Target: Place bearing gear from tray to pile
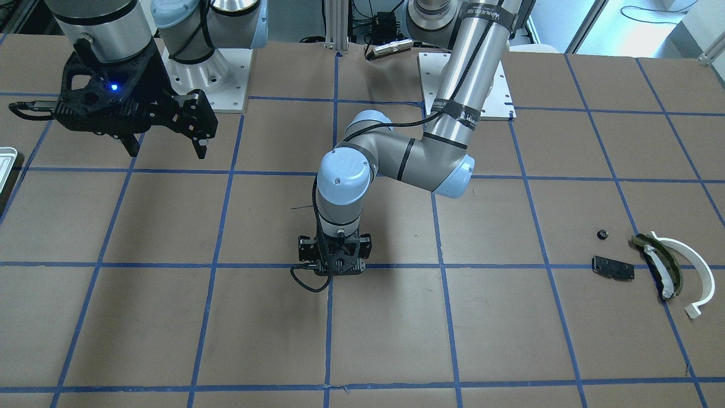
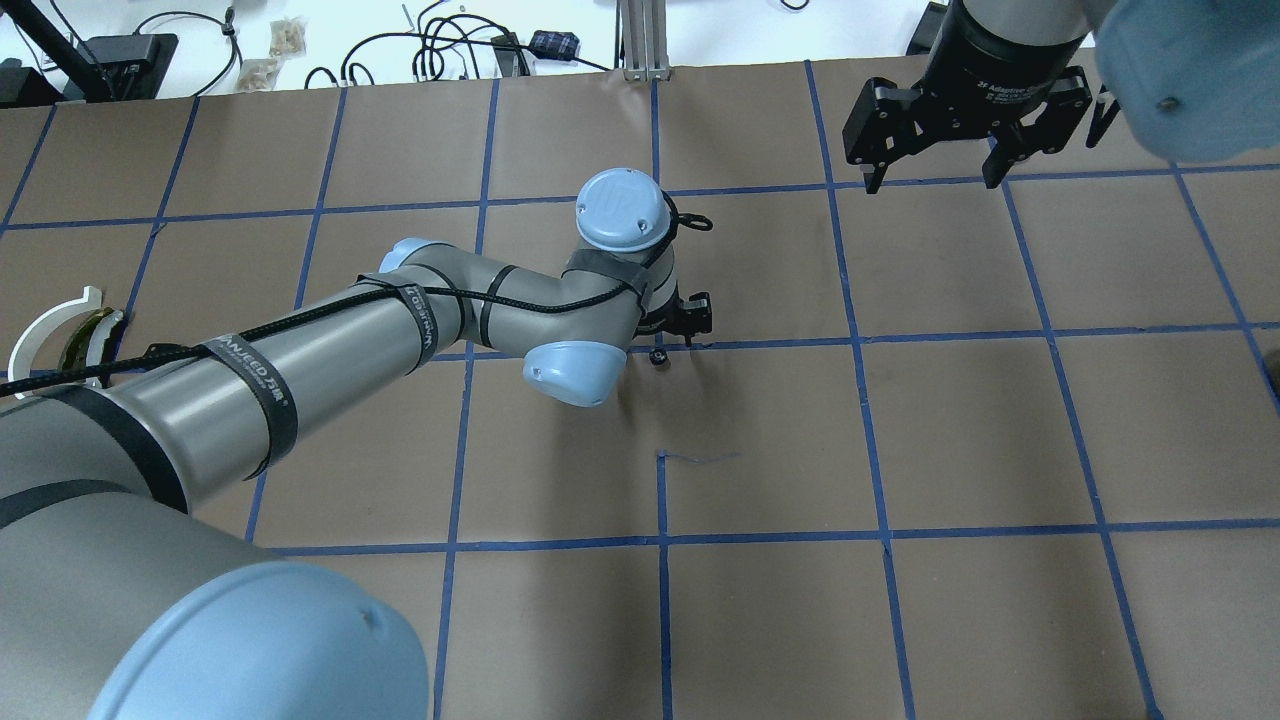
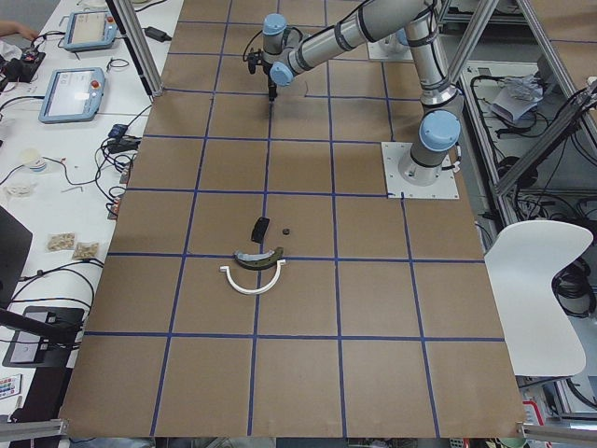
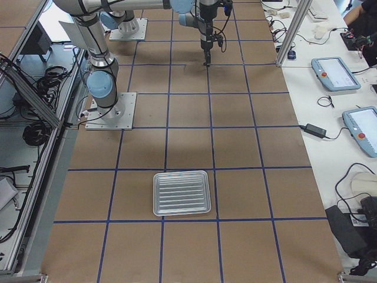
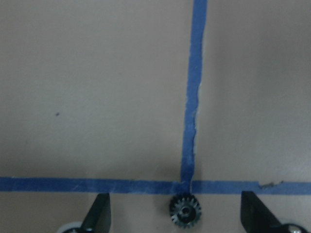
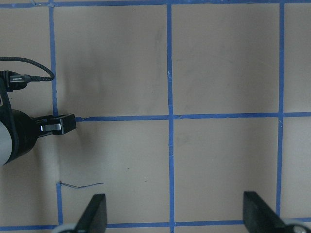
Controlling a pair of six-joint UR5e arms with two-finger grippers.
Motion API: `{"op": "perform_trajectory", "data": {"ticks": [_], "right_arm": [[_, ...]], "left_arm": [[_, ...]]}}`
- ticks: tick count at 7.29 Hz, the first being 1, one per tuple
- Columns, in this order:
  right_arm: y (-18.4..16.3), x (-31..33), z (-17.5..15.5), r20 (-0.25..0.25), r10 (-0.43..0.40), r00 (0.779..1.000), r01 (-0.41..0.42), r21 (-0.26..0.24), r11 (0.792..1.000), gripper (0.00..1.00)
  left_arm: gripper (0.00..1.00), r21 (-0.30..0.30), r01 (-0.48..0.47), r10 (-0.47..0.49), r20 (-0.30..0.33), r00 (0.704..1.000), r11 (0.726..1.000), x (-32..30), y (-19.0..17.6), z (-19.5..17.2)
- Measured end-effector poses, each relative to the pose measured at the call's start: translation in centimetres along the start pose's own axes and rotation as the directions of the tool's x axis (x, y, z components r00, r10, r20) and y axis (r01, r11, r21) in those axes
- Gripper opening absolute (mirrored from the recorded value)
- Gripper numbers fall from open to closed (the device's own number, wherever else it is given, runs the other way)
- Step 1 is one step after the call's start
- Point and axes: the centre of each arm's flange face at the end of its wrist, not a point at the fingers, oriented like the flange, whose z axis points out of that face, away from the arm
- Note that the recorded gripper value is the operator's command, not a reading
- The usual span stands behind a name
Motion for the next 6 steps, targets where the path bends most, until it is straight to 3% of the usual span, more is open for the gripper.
{"op": "perform_trajectory", "data": {"ticks": [3,6], "right_arm": [[-0.1,0.0,0.0,-0.001,-0.002,1.000,0.002,0.003,1.000,1.00],[0.0,0.1,0.0,-0.002,-0.003,1.000,0.003,0.004,1.000,1.00]], "left_arm": [[0.05,-0.041,-0.003,0.004,0.020,1.000,0.999,0.3,0.5,0.7],[0.04,-0.026,-0.023,0.024,0.019,1.000,0.999,-0.8,-0.7,-2.1]]}}
